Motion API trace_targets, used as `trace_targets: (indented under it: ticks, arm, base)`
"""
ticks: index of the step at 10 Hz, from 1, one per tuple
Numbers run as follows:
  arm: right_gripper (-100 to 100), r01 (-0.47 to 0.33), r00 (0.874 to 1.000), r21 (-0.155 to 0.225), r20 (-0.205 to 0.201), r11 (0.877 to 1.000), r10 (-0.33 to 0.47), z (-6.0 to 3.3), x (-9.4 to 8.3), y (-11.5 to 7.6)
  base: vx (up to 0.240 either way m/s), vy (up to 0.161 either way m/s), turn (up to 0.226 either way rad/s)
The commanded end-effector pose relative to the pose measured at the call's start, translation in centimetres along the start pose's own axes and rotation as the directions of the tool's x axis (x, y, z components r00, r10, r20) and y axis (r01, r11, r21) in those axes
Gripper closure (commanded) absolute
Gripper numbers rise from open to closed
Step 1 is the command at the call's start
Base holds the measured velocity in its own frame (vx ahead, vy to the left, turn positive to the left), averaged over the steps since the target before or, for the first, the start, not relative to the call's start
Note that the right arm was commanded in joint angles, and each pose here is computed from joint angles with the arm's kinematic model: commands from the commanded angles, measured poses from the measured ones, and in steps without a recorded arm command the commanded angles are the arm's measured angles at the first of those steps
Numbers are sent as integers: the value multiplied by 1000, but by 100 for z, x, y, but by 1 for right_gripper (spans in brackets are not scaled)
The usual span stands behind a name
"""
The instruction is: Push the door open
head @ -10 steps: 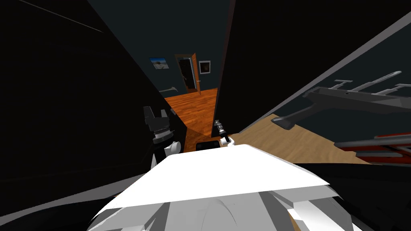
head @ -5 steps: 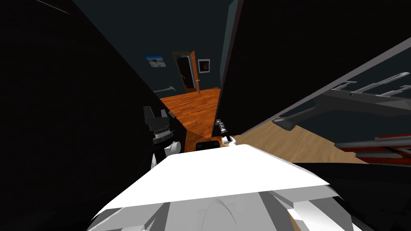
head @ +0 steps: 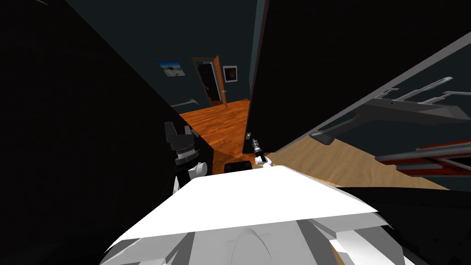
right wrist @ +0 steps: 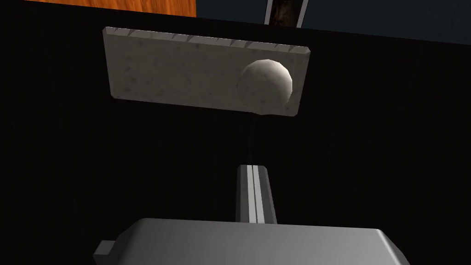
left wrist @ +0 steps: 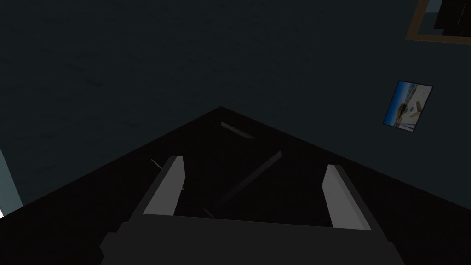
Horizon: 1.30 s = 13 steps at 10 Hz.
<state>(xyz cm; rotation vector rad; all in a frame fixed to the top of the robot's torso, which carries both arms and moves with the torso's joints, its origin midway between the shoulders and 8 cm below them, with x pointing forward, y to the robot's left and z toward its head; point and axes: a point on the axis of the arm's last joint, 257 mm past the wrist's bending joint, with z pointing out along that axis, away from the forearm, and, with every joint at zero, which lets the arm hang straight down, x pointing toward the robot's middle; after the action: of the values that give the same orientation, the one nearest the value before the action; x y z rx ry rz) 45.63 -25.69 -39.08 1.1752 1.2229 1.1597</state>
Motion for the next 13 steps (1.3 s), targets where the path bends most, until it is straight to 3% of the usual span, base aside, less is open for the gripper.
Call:
trace_targets:
  ticks: [1, 5, 13]
  arm:
    - [-100, -10, 1000, 1, 3, 1000, 10, -9, 17, -2]
    - [-100, -40, 999, 1, 9, 999, 40, -15, 102, 1]
    - [-100, -27, 999, -8, 29, 1000, 27, -50, -21, -4]
  base:
    - [-209, 65, -46]
    - [-212, 83, -42]
    - [185, -5, 24]
